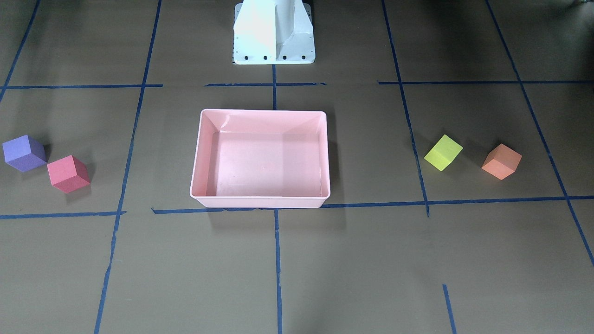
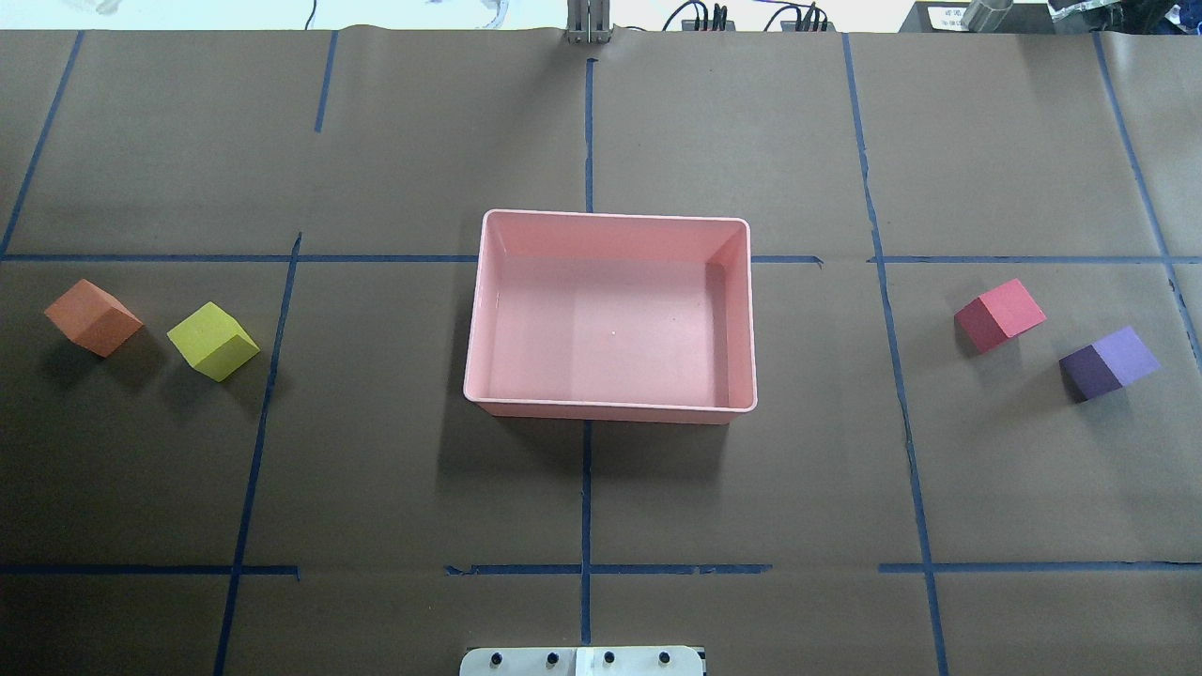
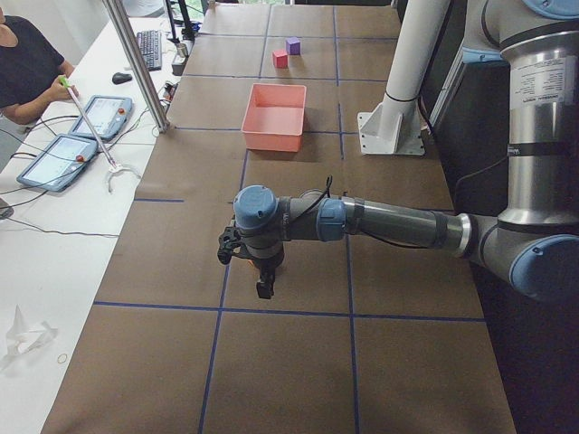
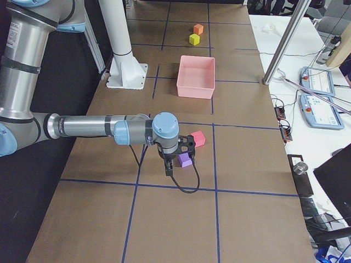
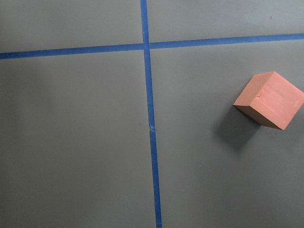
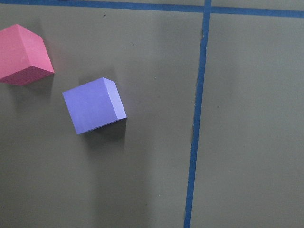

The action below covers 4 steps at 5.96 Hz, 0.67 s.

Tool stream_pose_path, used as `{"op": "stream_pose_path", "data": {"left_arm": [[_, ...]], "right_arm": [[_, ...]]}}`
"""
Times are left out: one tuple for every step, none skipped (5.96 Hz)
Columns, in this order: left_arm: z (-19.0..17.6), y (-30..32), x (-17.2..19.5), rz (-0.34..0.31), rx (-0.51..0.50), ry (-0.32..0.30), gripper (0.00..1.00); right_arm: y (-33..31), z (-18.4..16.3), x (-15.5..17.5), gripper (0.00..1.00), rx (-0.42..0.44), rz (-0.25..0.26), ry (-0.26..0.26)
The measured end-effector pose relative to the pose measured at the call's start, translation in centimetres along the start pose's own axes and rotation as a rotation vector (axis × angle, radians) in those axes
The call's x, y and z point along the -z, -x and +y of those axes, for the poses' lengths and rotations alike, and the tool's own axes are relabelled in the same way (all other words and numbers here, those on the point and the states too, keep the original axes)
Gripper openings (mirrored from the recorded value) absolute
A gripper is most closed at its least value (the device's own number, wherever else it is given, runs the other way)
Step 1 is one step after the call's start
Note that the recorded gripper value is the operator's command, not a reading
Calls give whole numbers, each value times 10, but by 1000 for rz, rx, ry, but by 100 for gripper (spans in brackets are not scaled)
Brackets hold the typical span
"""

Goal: Place blocks into pink bin with both arms

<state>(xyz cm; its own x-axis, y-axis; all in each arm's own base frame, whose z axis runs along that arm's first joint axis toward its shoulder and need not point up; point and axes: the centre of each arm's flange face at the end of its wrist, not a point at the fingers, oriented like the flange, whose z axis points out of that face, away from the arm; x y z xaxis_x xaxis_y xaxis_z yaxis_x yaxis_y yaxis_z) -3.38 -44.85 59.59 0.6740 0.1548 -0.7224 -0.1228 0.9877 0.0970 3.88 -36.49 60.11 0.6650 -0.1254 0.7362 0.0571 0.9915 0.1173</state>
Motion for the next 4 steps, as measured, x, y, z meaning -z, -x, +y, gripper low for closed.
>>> {"op": "stream_pose_path", "data": {"left_arm": [[-9,-17,-11,0,-85,-22,100],[-20,-40,-31,6,-193,-36,100],[-29,-61,-52,17,-284,-38,100],[-37,-79,-77,31,-360,-27,100]], "right_arm": [[2,-1,0,100,14,-1,-10],[3,-1,-1,100,21,-2,-12],[4,-2,-2,100,26,-2,-10],[5,-2,-3,100,33,-3,-7]]}}
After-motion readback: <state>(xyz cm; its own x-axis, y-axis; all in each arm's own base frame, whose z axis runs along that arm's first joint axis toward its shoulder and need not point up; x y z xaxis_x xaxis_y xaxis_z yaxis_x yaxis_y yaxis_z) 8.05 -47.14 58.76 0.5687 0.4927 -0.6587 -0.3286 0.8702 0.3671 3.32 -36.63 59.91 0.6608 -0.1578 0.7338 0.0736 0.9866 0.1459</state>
